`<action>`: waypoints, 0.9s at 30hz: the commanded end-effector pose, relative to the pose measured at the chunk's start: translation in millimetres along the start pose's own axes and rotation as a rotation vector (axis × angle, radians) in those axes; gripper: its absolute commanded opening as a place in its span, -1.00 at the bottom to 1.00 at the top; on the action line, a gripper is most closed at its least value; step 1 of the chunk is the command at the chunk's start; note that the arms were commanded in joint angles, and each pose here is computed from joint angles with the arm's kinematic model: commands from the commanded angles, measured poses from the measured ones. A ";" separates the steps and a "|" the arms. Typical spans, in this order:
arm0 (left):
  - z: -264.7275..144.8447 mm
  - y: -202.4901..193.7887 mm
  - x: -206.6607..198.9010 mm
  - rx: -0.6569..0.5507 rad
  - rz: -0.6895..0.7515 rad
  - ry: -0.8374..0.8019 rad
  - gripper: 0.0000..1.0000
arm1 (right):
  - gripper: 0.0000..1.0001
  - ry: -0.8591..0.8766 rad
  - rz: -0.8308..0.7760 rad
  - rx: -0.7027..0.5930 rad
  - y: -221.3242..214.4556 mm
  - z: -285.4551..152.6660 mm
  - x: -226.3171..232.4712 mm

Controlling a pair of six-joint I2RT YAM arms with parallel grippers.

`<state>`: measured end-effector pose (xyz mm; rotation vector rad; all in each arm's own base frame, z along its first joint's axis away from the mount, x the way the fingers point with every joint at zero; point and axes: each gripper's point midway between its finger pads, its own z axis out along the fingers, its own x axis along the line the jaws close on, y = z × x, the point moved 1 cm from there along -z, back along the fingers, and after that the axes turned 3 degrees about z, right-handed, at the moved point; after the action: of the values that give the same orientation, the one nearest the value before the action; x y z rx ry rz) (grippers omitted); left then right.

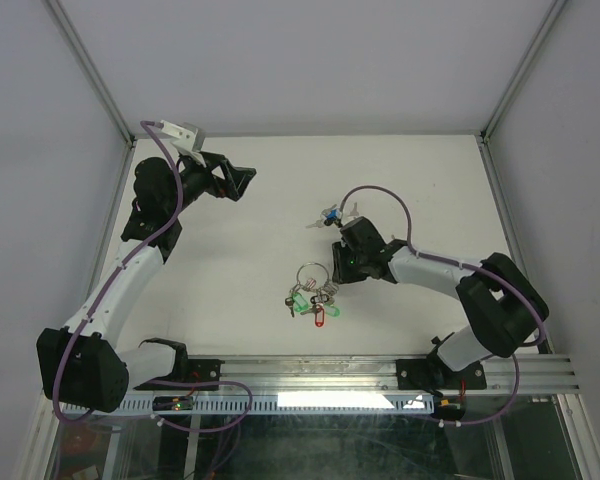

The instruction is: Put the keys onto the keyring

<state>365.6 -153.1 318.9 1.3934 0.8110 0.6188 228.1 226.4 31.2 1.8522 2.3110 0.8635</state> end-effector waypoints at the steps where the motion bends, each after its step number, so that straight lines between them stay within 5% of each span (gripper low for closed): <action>1: 0.1 14.9 -5.7 -0.041 0.033 -0.027 0.93 | -0.41 0.058 -0.029 -0.041 19.3 -0.1 13.9; 27: 0.9 13.9 -5.6 -0.040 0.029 -0.031 0.93 | -0.59 0.083 -0.042 0.037 -0.1 -3.7 13.7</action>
<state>365.9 -153.3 318.0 1.3948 0.8124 0.6167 220.5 234.1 30.8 1.8297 2.4048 0.8894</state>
